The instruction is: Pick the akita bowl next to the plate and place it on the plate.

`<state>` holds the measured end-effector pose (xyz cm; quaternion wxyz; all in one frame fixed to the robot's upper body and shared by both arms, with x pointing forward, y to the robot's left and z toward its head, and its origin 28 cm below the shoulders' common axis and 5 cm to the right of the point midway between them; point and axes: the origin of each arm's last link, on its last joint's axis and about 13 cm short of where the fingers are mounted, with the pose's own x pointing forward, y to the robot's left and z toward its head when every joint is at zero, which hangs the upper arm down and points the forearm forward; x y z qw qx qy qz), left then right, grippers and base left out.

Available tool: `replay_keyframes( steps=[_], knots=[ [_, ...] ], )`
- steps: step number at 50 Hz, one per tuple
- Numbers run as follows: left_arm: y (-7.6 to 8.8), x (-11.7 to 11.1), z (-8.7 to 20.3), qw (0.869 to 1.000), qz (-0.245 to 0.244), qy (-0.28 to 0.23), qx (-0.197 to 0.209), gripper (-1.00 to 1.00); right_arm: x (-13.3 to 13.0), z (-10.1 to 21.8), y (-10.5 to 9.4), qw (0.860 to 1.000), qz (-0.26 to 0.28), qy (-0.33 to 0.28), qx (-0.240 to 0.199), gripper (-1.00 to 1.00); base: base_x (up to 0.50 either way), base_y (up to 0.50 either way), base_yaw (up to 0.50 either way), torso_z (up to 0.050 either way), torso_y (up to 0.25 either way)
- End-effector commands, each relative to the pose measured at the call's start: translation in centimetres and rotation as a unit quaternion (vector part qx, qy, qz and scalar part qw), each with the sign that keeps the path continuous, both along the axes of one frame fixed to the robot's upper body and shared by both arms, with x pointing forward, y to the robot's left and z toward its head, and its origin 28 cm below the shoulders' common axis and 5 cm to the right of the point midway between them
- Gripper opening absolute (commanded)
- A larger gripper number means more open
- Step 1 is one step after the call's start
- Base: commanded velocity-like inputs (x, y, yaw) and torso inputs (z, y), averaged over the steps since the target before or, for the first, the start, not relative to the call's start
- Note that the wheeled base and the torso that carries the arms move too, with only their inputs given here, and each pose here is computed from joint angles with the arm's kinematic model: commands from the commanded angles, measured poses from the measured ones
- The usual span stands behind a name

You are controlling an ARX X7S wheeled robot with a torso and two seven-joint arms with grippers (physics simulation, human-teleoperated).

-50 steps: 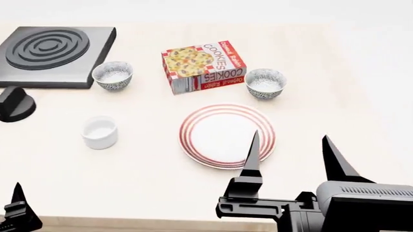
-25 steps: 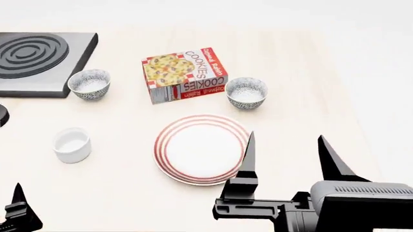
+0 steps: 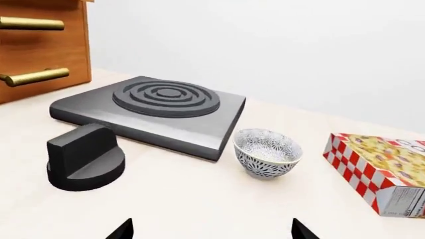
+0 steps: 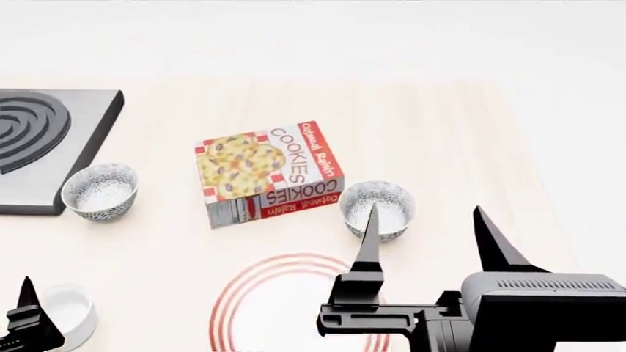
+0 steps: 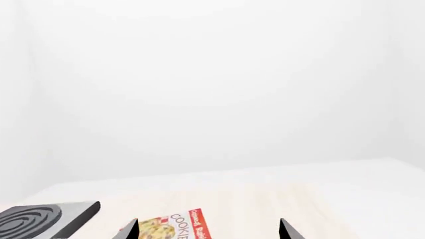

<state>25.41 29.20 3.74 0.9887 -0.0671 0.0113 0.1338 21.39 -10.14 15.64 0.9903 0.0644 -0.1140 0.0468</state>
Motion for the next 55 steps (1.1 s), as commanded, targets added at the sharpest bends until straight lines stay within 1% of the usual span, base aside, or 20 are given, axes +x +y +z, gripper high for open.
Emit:
replay_keyframes(
  steps=[1, 39, 41, 43, 47, 48, 49, 50, 55],
  knots=[
    [0.0, 0.0, 0.0, 1.000, 0.000, 0.000, -0.001, 1.00, 0.0, -0.1, 0.0, 1.000, 0.003, -0.001, 0.000, 1.00, 0.50, -0.01, 0.00, 0.000, 0.000],
    [0.0, 0.0, 0.0, 1.000, -0.001, 0.000, -0.001, 1.00, 0.2, -0.3, 0.1, 1.000, 0.002, 0.007, -0.002, 1.00, 0.49, -0.01, 0.00, 0.000, 0.001],
    [0.0, 0.0, -0.1, 1.000, -0.001, 0.000, 0.000, 1.00, 0.5, -0.7, 0.0, 1.000, -0.011, 0.021, -0.005, 1.00, 0.00, 0.00, 0.00, 0.000, 0.000],
    [0.0, 0.0, -0.1, 1.000, 0.000, 0.000, -0.001, 1.00, 0.9, -1.0, -0.1, 0.999, -0.018, 0.041, -0.020, 1.00, 0.00, 0.00, 0.00, 0.000, 0.000],
    [0.0, 0.0, -0.1, 1.000, 0.000, 0.000, -0.001, 1.00, 1.6, -0.8, -0.5, 0.999, -0.020, 0.048, -0.016, 1.00, 0.00, 0.00, 0.00, 0.000, 0.000],
    [0.0, 0.0, 0.0, 1.000, 0.000, 0.000, -0.001, 1.00, 1.7, -0.8, -0.5, 0.998, -0.024, 0.050, -0.020, 1.00, 0.00, 0.00, 0.00, 0.000, 0.000],
    [0.0, 0.0, -0.1, 1.000, 0.000, 0.000, -0.002, 1.00, 2.0, -0.8, -0.6, 0.997, -0.037, 0.059, -0.036, 1.00, 0.00, 0.00, 0.00, 0.000, 0.000],
    [0.0, 0.0, -0.1, 1.000, -0.001, 0.000, -0.002, 1.00, 2.1, -0.9, -0.5, 0.997, -0.038, 0.062, -0.038, 1.00, 0.00, 0.00, 0.00, 0.000, 0.000],
    [0.0, 0.0, 0.0, 1.000, -0.001, 0.000, -0.002, 1.00, 3.1, -1.2, -0.6, 0.992, -0.050, 0.106, -0.043, 1.00, 0.00, 0.00, 0.00, 0.000, 0.000]
  ],
)
